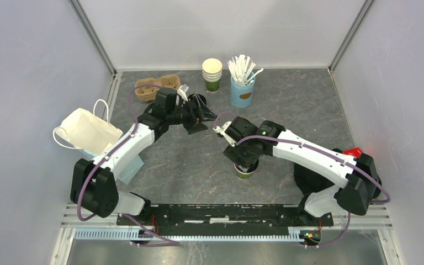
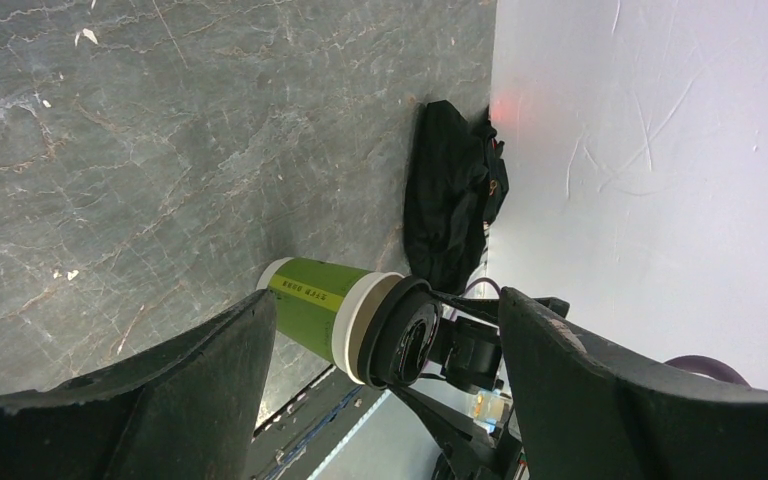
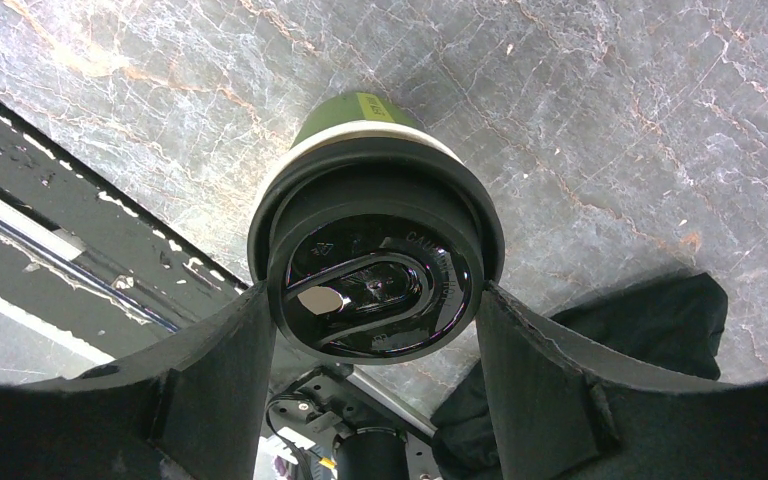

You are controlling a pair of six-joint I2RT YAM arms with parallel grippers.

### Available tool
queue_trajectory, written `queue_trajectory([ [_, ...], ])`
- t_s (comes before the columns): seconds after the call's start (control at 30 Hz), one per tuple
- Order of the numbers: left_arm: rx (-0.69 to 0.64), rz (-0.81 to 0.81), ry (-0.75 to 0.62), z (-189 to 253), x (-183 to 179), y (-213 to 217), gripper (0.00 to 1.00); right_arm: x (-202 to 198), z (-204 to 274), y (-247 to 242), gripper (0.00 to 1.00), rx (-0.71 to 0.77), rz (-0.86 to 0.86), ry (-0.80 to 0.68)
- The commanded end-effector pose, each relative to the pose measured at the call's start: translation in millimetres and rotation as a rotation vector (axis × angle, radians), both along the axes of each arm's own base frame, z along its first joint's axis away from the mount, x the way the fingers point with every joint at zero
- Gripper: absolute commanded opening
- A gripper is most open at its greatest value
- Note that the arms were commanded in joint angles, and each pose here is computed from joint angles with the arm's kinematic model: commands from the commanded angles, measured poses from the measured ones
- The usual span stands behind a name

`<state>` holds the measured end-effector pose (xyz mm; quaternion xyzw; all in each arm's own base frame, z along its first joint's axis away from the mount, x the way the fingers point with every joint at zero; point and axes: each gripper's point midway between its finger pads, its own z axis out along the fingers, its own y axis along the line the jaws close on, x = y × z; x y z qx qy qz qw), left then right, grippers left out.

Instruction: Pack the takeout coffee

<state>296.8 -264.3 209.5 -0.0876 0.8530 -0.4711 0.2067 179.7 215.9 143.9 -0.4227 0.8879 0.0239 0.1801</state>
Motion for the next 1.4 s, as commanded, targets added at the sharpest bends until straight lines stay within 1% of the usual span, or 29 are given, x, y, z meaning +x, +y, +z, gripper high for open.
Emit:
queue_trajectory([
  [0.0, -0.004, -0.012, -0.067, 15, 5, -1, 0.87, 2, 4, 2, 0.65, 0.022, 0.014, -0.014],
  [1.17, -0.002, -0.031, -0.066, 13, 10, -5, 0.87, 1, -9, -1, 0.67, 0.014, 0.012, 0.012],
  [1.3, 0.000, -0.031, -0.064, 12, 9, -4, 0.87, 4, -9, -1, 0.69, 0.006, 0.007, 0.004],
  [1.37, 0.001, -0.033, -0.063, 11, 8, -4, 0.87, 6, -6, 0, 0.72, 0.007, 0.003, -0.006],
])
